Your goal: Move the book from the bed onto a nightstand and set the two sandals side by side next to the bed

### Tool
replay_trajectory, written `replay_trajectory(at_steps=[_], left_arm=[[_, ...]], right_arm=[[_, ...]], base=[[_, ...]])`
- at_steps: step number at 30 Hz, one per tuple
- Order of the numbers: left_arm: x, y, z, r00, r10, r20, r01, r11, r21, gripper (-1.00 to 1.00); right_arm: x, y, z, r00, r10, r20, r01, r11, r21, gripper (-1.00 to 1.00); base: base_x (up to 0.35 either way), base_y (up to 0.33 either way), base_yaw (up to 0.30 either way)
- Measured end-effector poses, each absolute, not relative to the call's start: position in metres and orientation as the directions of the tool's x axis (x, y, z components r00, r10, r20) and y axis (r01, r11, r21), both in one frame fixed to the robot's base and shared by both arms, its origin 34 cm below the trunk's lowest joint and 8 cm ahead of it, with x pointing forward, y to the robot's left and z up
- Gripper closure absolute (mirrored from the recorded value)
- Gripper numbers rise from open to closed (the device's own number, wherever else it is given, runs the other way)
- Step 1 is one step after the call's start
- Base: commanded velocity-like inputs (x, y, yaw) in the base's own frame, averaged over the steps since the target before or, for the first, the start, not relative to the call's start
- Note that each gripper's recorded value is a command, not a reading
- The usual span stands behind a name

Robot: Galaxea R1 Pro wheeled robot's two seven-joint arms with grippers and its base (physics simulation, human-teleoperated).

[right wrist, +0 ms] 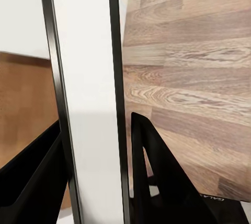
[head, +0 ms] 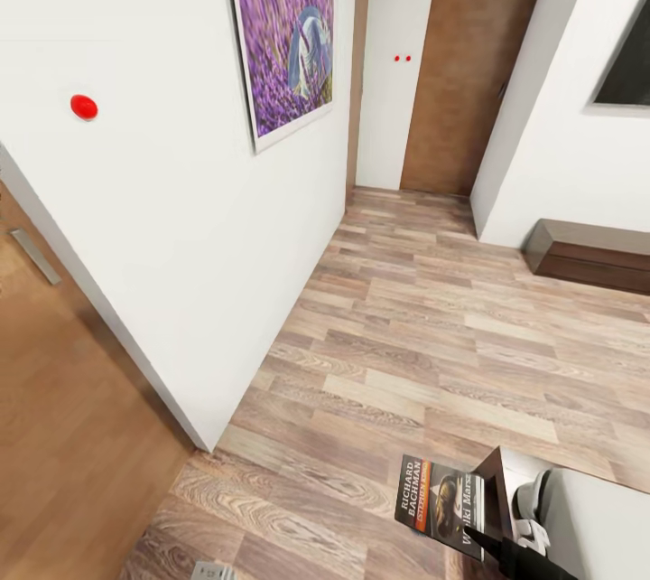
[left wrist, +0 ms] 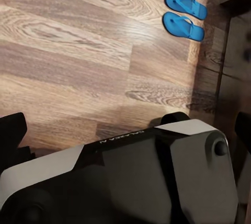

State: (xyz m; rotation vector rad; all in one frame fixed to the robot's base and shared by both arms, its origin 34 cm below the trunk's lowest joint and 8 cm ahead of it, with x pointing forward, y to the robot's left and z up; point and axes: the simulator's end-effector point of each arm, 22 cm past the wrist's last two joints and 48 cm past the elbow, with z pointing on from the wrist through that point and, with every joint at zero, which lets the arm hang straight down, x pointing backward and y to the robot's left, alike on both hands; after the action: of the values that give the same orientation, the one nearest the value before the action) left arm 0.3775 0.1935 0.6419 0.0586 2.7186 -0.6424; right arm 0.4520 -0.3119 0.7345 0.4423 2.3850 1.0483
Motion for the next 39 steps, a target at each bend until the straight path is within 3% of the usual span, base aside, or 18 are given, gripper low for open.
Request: replay_trajectory(at_steps=[39], left_arm=[[0.400, 0.194, 0.659, -0.916, -0.039, -0.399, 0.144, 0.897, -0.418, -1.00]], right_arm=[[0.468, -0.312, 0.757, -0.805, 0.473, -0.359, 0.046, 0.652, 0.757, 1.00]], base=[[0.000, 0.000, 0.000]])
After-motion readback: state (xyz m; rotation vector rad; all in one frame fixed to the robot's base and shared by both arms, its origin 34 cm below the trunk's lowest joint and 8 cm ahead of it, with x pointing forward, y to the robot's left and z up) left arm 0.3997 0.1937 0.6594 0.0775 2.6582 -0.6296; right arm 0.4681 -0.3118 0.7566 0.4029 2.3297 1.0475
